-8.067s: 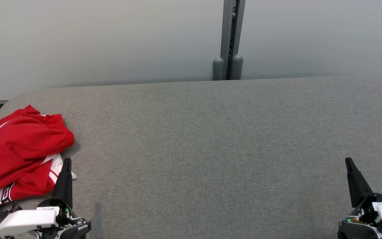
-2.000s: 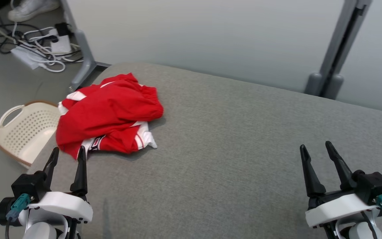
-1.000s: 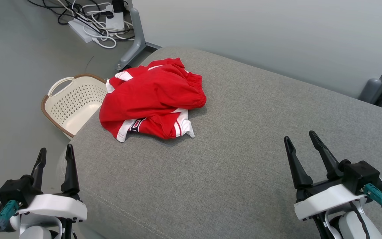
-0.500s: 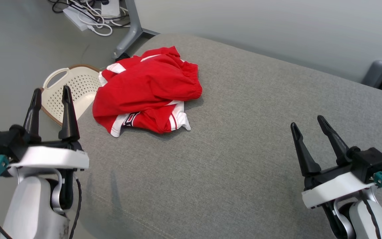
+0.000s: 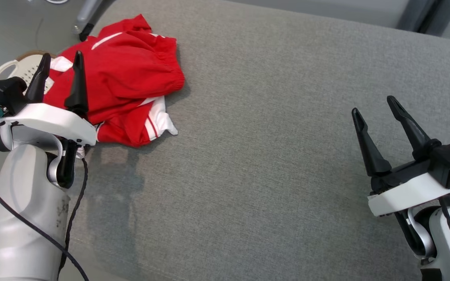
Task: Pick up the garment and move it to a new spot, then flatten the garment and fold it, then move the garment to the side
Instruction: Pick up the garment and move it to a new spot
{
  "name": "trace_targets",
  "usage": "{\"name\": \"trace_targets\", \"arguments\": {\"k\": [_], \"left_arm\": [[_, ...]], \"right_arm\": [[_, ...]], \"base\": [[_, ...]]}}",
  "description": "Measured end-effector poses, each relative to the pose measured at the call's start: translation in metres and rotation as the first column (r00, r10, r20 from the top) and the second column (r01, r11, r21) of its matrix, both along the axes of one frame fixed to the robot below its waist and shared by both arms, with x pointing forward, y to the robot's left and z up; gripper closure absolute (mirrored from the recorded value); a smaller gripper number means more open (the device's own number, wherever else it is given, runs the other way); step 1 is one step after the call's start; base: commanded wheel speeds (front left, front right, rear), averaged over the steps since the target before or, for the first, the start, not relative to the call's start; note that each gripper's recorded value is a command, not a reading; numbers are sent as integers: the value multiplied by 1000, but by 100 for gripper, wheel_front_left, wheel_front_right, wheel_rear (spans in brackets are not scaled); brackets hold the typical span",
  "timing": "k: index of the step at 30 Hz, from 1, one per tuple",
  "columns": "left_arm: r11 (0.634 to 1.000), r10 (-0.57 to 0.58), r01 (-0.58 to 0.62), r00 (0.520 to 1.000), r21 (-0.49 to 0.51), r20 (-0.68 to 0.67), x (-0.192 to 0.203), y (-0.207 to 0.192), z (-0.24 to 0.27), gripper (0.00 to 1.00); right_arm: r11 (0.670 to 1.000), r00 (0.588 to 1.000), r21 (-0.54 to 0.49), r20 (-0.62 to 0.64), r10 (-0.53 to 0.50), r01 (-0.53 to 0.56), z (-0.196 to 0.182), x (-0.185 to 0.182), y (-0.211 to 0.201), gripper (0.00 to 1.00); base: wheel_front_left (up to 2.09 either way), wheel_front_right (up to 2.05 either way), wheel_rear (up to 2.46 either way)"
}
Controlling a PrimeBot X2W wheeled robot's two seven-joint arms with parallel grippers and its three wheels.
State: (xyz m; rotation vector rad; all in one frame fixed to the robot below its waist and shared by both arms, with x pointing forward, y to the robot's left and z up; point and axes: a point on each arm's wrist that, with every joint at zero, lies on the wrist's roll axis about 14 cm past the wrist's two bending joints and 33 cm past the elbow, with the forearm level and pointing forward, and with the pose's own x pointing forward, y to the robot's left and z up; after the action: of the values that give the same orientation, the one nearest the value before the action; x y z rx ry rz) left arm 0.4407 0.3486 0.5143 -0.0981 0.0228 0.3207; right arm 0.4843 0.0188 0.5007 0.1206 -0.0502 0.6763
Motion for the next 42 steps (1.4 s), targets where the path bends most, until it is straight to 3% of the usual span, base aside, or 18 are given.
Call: {"name": "trace_targets", "arguments": {"k": [5, 10, 17, 18, 19, 20, 28, 42], "left_arm": [[998, -27, 18, 984, -52, -176, 20, -4, -53, 0], [993, -28, -13, 938, -116, -346, 20, -3, -100, 0], [985, -35, -54, 866, -164, -498, 5, -3, -130, 0], [985, -35, -56, 863, -164, -503, 5, -2, -130, 4], [986, -36, -52, 865, -160, -501, 6, -2, -128, 69], [986, -38, -48, 866, -159, -498, 8, -2, -126, 100], [997, 17, -40, 948, -64, -318, 22, 22, -74, 100], [997, 53, -54, 998, 49, 15, 16, 47, 29, 100]], "right_arm": [[999, 999, -24, -29, -45, 45, -18, 9, -21, 0], [996, 995, -45, -57, -76, 73, -32, 13, -36, 0], [994, 993, -57, -69, -97, 93, -36, 11, -45, 0], [994, 993, -59, -73, -96, 92, -37, 10, -45, 0], [994, 993, -59, -74, -95, 91, -37, 10, -44, 0], [994, 993, -58, -72, -93, 89, -36, 10, -43, 0], [995, 994, -57, -67, -91, 87, -32, 8, -41, 0], [989, 989, -2, -7, -150, 150, 2, -10, -51, 0]], "base": [[0, 0, 0], [0, 0, 0], [0, 0, 0], [0, 0, 0], [0, 0, 0], [0, 0, 0], [0, 0, 0], [0, 0, 0]]}}
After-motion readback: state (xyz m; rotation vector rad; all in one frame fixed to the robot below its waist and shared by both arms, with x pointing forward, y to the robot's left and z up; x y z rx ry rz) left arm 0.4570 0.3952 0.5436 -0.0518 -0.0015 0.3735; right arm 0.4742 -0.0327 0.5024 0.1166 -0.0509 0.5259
